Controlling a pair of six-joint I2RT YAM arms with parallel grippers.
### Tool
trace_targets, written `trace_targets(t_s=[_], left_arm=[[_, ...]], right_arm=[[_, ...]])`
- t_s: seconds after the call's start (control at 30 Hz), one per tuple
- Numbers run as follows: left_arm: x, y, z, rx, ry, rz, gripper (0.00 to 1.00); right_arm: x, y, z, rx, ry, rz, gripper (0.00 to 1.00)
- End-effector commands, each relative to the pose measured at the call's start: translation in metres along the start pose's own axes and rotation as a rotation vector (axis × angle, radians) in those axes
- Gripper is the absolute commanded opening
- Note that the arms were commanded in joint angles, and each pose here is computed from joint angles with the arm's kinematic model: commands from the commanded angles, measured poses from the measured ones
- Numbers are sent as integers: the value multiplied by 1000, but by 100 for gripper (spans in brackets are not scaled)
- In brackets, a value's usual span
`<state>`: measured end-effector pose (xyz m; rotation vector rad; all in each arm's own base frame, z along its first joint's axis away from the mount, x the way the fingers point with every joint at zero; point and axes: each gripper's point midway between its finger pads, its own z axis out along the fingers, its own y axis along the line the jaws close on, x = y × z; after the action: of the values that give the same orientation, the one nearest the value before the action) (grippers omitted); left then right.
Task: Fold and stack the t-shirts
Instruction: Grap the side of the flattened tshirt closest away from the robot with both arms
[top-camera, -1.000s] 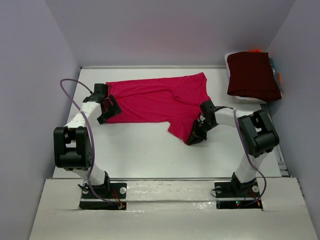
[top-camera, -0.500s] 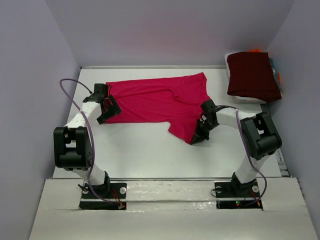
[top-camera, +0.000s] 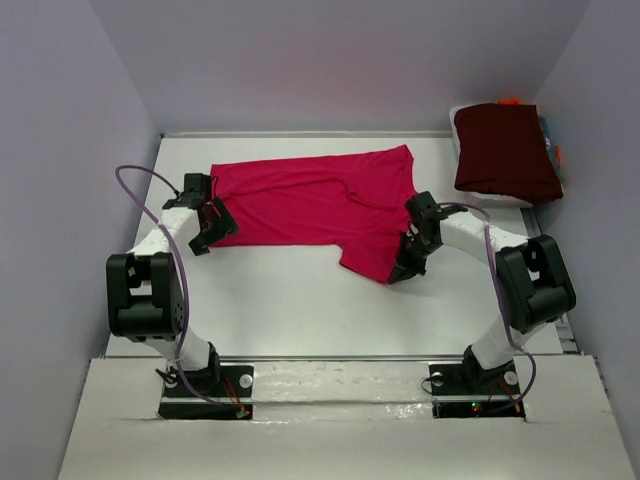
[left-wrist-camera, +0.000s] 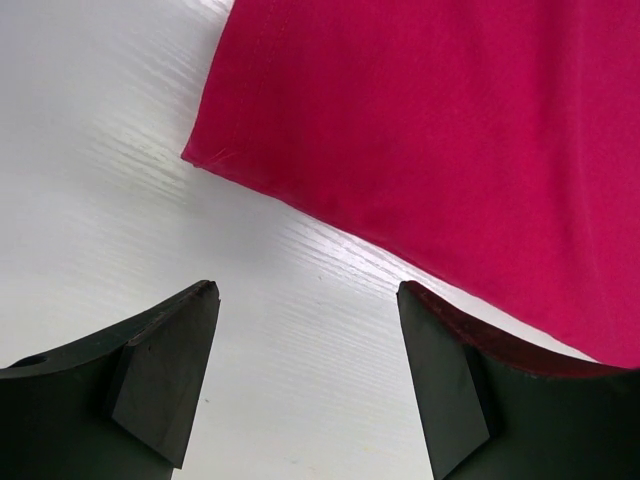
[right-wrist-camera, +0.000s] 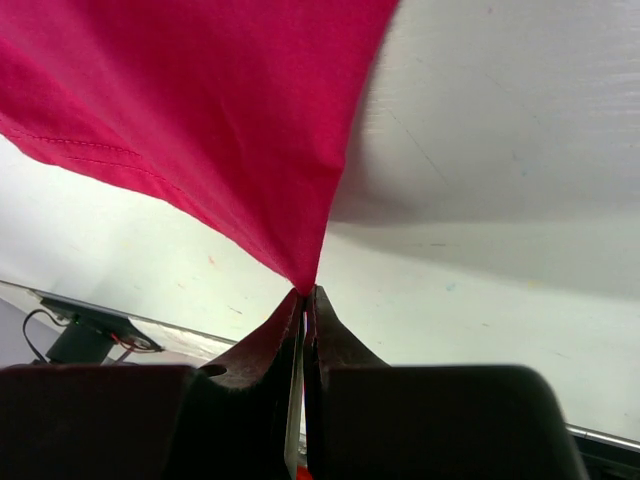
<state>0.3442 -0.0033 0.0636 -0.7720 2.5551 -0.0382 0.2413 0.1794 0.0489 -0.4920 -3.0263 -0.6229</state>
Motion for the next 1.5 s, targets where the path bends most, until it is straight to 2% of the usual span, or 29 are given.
trace_targets(t_s=[0.0, 0.2, 0.47, 0.83, 1.13, 1.47], left_arm=[[-5, 20, 5, -60, -21, -33, 84], [-21, 28, 15, -95, -36, -60, 84], [-45, 19, 31, -84, -47, -92, 83], [-48, 29, 46, -123, -42, -112, 81], [-30, 34, 47, -124, -17, -121, 71], [-15, 32, 53, -98, 30, -128, 38]], right_arm=[[-4, 7, -12, 3, -30, -23, 7], [-4, 7, -12, 4, -22, -25, 7], [-4, 7, -15, 14, -12, -33, 7], [-2, 5, -13, 19, -9, -22, 7], [-5, 8, -11, 18, -5, -18, 7], [-8, 8, -9, 28, -1, -19, 7]])
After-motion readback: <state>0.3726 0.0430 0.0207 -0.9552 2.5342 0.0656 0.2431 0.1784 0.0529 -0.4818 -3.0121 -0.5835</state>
